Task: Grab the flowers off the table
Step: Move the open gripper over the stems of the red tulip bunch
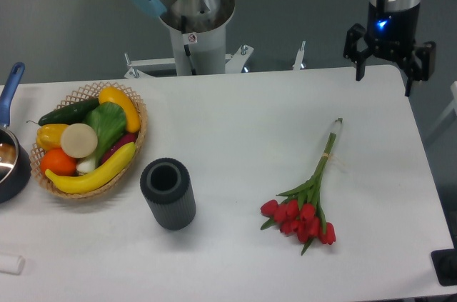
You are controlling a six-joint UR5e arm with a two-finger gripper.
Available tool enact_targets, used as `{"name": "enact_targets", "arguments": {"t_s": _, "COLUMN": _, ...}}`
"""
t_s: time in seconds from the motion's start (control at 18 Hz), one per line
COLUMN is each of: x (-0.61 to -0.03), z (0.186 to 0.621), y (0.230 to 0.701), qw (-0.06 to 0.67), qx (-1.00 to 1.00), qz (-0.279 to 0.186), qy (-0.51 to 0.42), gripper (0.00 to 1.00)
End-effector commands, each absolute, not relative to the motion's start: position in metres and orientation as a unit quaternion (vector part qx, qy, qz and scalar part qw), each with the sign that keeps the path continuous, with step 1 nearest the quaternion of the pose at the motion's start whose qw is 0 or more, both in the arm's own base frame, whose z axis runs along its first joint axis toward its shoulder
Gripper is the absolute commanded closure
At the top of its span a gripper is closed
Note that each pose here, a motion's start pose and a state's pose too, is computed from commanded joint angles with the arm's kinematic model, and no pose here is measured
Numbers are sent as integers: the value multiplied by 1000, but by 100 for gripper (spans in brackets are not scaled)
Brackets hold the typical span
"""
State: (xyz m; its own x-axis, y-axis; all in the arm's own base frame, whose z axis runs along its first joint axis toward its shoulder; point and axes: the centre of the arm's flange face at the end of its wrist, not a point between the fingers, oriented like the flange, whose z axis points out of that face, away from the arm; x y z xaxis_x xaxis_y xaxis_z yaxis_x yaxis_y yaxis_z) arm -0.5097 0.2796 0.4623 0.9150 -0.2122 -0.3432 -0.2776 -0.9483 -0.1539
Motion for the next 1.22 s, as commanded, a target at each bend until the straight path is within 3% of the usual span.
{"name": "enact_targets", "arguments": {"t_s": 0.61, "x": -502, "z": 444, "y": 292, "qw": 110, "qx": -981, "qz": 140, "qy": 72, "gripper": 0}}
{"name": "enact_targets", "arguments": {"t_s": 1.22, "x": -474, "z": 345, "y": 359, "qw": 102, "qx": -994, "qz": 34, "qy": -22, "gripper": 0}}
